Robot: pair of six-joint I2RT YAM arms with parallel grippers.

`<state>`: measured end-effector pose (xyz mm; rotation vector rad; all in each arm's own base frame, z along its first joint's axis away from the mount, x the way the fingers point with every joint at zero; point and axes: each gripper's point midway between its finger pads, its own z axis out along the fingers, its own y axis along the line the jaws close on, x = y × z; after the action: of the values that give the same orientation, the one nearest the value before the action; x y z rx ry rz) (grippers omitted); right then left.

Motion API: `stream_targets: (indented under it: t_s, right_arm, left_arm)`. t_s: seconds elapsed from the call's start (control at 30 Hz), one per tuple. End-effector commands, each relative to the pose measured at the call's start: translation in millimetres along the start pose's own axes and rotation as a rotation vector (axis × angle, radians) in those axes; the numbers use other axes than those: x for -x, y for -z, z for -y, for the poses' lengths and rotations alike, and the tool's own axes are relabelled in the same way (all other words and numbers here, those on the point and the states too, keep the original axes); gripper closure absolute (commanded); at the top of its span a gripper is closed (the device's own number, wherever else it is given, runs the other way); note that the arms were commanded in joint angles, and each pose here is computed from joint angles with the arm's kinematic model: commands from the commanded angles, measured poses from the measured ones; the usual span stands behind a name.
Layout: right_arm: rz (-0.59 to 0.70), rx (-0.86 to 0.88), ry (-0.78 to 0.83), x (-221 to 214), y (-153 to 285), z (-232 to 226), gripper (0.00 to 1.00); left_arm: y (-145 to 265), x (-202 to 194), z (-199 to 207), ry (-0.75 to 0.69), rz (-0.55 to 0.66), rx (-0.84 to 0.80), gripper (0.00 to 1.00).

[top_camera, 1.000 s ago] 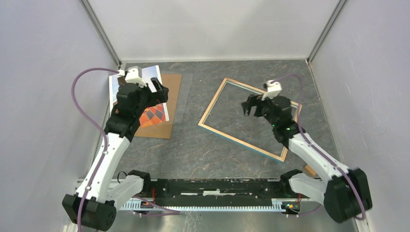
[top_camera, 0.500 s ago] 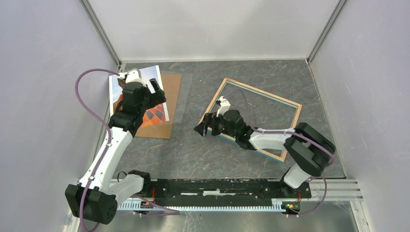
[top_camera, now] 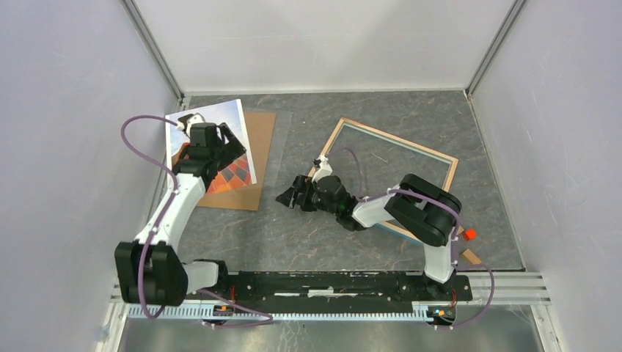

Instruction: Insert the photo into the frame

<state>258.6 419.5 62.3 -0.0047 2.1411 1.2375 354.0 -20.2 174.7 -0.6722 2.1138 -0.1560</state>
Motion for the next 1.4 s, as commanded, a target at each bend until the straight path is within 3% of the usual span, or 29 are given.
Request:
stream_targets:
  t_s: [0.0, 0.13, 0.4, 0.8, 1.37]
  right_arm:
    - [0.062, 0.027, -0.033, 12.1, -24.5, -21.5, 0.19]
    - [0.049, 0.024, -0.058, 6.3, -42.6, -20.2, 0.21]
    - [0.059, -0.053, -0.058, -0.8, -64.0, 3.2, 0.23]
    - [0.074, -0.103, -0.119, -4.1, -76.0, 18.0, 0.27]
    - [-0.036, -0.042, -0.149, -14.1, -94.5, 17.5, 0.23]
  left_arm:
    - [-21.9, -15.3, 8.6, 0.138, -0.137, -0.104, 0.00]
    - [-34.3, -24.6, 12.4, 0.193, -0.256, -0.194, 0.00]
    - [-50.8, -45.9, 15.8, 0.222, -0.329, -0.249, 0.00]
    - [-91.5, -86.8, -10.9, 0.253, -0.452, -0.129, 0.00]
    - [-90.3, -106.0, -12.6, 0.240, -0.545, -0.135, 0.00]
